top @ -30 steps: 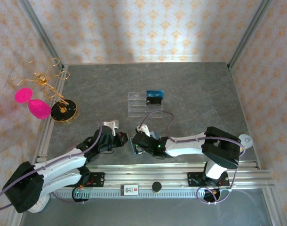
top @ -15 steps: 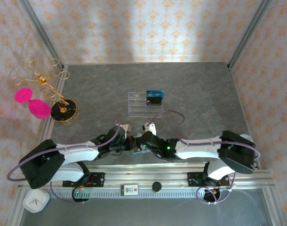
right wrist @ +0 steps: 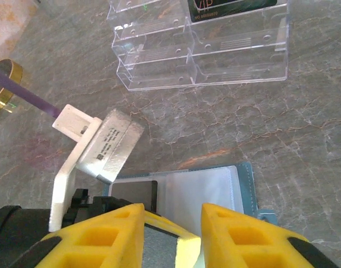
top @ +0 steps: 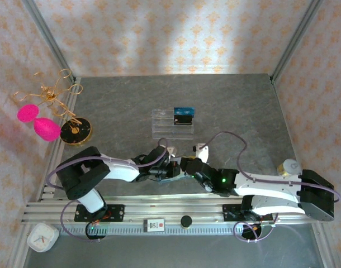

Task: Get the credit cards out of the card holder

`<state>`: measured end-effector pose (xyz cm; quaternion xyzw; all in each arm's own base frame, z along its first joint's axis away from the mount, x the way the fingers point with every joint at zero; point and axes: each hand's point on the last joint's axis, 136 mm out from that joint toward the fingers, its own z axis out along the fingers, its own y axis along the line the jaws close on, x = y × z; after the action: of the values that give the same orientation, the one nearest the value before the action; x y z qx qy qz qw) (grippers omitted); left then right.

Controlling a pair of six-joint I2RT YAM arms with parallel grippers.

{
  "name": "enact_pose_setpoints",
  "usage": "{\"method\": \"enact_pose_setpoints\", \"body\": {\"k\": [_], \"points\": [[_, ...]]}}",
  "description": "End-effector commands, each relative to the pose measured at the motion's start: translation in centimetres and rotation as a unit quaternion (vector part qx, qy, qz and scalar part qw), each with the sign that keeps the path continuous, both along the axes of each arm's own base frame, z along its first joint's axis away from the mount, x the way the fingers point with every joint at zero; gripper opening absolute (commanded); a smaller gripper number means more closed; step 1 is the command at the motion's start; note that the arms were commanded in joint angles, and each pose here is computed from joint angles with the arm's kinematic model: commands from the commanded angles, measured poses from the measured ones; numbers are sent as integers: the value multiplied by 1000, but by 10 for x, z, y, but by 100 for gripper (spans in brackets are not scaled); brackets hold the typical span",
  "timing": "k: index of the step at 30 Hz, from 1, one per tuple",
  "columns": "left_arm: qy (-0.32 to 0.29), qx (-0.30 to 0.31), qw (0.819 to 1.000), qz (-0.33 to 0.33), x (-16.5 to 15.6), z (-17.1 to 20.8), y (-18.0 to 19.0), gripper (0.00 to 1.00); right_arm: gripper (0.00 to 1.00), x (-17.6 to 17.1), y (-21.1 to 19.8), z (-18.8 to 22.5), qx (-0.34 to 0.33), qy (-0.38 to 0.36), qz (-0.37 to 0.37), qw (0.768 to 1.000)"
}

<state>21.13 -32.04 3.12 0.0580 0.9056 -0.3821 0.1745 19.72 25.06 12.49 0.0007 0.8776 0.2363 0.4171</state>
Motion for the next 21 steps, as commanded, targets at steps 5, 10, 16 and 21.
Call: {"method": "enact_pose_setpoints", "body": {"k": [5, 10, 16, 21], "points": [[-86, -22, 993, 80, 15, 65, 41, 3, 26, 5, 5, -4, 19, 23, 24, 999], [-80, -11, 987, 139, 7, 52, 97, 2, 25, -2, 51, -9, 21, 66, 131, 989], [-82, -6, 988, 130, 7, 40, 101, 2, 22, -6, 86, -43, 15, 149, 189, 971], [-98, -18, 989, 112, 15, 46, 88, 1, 19, 6, 83, -62, 19, 190, 170, 967]]}}
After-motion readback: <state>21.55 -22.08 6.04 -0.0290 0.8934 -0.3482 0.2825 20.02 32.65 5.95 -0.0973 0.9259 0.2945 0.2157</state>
